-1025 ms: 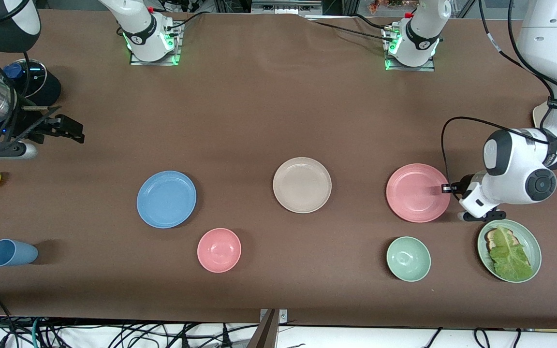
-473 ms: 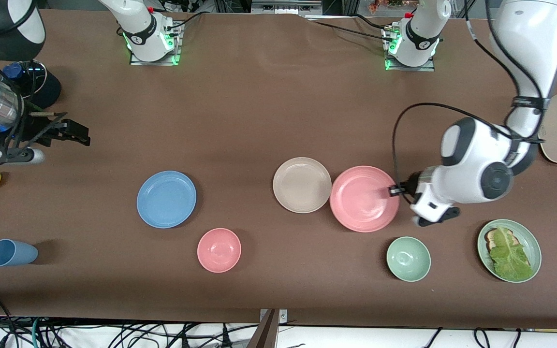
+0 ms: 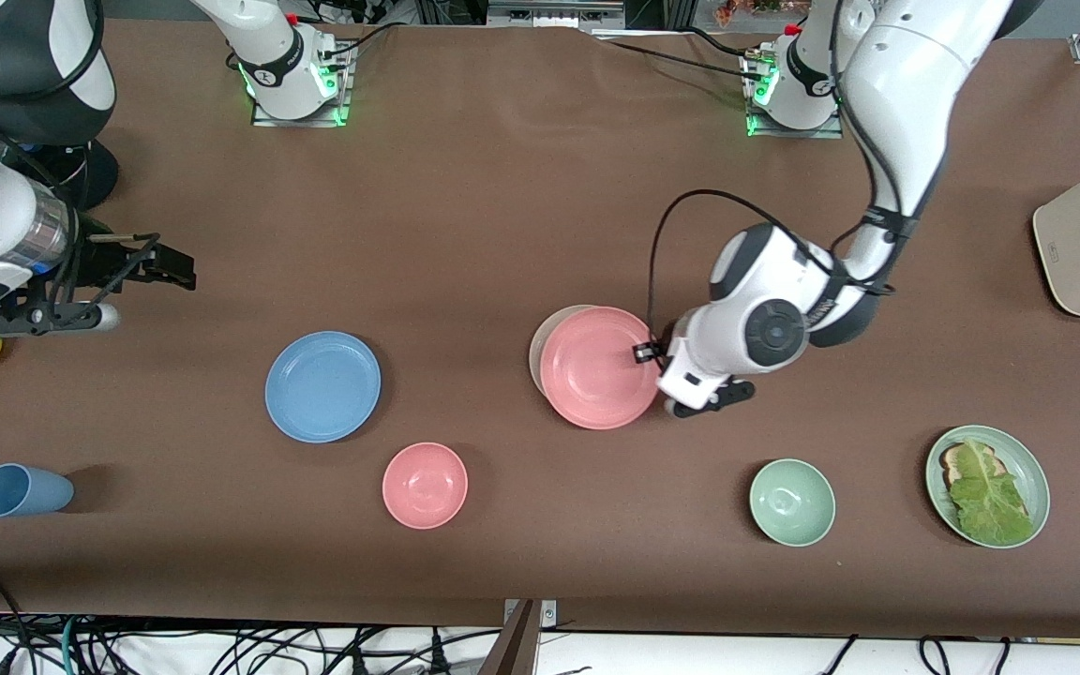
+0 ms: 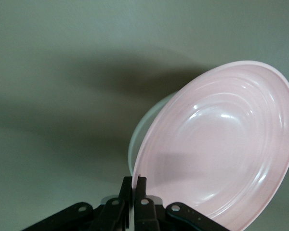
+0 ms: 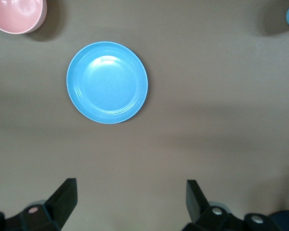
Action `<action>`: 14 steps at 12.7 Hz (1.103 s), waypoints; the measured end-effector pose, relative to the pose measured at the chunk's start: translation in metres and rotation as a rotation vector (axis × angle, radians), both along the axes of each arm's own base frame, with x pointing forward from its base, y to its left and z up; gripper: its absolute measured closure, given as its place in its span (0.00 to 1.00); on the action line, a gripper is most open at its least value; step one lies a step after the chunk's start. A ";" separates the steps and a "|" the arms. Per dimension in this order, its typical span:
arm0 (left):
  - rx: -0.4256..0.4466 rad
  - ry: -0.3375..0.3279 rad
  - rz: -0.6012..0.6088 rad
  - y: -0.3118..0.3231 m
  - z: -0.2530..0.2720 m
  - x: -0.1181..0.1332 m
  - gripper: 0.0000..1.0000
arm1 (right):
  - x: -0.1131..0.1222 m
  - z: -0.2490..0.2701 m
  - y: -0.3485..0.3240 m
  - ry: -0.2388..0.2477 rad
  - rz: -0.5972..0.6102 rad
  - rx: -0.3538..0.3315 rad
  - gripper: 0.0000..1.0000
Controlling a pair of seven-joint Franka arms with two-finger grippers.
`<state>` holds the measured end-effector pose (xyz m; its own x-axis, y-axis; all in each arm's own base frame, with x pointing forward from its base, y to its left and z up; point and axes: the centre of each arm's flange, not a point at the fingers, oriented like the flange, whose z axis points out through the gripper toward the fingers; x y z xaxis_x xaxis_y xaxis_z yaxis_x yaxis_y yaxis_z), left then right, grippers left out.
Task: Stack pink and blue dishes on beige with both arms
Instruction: 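Carry the pink plate onto the beige plate with the left gripper, then release the pink plate with the left gripper while the right gripper reaches the blue plate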
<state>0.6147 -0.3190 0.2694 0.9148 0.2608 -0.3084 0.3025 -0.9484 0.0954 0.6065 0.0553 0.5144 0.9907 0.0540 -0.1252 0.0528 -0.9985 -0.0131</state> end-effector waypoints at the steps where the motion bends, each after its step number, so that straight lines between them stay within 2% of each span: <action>1: 0.016 0.006 -0.012 -0.010 -0.008 -0.006 0.95 | 0.003 -0.010 0.000 0.017 0.000 0.000 0.00; 3: 0.033 0.015 -0.022 -0.013 -0.019 -0.009 0.95 | 0.012 -0.035 0.000 0.049 0.000 0.001 0.00; 4: 0.051 0.009 -0.030 -0.010 -0.023 -0.008 0.88 | 0.017 -0.044 0.000 0.060 -0.001 0.001 0.00; 7: 0.075 -0.007 -0.022 0.002 -0.024 0.000 0.54 | 0.025 -0.055 0.001 0.059 -0.001 0.004 0.00; 8: 0.086 -0.012 -0.009 0.012 -0.022 0.007 0.46 | 0.025 -0.056 0.001 0.060 -0.001 0.004 0.00; 10: 0.124 -0.006 0.031 0.043 -0.020 0.021 0.23 | 0.028 -0.068 0.000 0.076 -0.003 0.004 0.00; 12: 0.164 0.000 0.090 0.089 -0.013 0.038 0.01 | 0.041 -0.091 -0.002 0.052 -0.003 0.009 0.00; 14: 0.202 0.010 0.096 0.153 -0.002 0.052 0.00 | 0.054 -0.121 -0.001 0.032 -0.004 0.015 0.00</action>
<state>0.6667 -0.1658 0.2678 0.8800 0.4042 -0.2495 0.3926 -0.9146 -0.0971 0.6601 0.0540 0.3932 0.9863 0.0519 -0.1564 0.0479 -0.9984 -0.0293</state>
